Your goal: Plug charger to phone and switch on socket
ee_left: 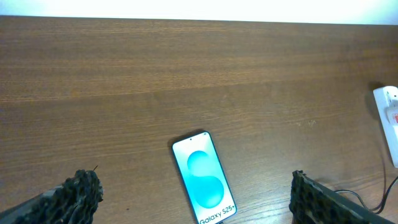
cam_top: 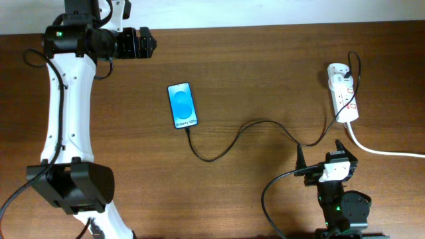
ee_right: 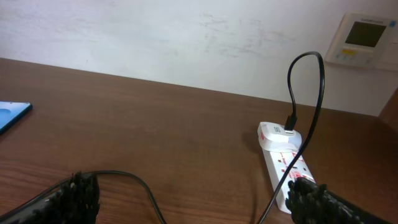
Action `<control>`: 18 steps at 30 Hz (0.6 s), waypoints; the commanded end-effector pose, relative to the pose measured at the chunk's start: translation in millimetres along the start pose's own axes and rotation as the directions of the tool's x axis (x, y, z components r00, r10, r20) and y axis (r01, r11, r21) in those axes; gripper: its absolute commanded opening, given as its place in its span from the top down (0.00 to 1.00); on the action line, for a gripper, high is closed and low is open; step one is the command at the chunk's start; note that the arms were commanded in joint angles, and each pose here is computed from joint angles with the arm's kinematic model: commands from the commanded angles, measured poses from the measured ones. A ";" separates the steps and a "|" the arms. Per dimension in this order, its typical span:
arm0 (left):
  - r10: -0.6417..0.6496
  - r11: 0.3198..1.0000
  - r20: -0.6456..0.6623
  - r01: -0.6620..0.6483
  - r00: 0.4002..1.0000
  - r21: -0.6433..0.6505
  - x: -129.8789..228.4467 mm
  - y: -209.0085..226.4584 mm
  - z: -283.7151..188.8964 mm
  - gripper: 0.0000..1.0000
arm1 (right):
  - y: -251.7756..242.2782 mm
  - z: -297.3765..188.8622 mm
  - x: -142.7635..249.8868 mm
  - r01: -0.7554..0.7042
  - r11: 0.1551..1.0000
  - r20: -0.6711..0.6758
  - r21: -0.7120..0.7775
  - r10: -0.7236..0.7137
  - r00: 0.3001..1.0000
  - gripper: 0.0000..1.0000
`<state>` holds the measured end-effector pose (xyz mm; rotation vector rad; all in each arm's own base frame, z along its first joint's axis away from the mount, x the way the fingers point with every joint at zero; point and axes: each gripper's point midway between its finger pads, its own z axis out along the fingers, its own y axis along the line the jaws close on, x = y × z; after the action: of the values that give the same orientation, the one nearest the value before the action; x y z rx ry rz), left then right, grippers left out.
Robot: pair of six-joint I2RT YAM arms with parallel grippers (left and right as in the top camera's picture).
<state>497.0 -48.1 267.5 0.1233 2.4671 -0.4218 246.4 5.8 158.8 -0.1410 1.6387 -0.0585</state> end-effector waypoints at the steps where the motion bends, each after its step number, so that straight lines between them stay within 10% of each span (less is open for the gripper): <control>1: 0.010 1.000 0.020 -0.010 1.000 -0.004 -4.8 0.8 -6.6 0.01 | -0.6 0.0 2.4 -0.006 1.000 -0.002 0.007 0.006 1.000 0.02; 18: 0.014 1.000 0.020 -0.014 1.000 -0.021 -4.9 3.7 -6.7 0.01 | -0.6 0.0 2.4 -0.006 1.000 -0.002 0.007 0.006 1.000 0.02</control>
<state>497.0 -48.1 267.5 0.1233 2.4671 -0.4218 246.4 5.8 158.8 -0.1413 1.6386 -0.0588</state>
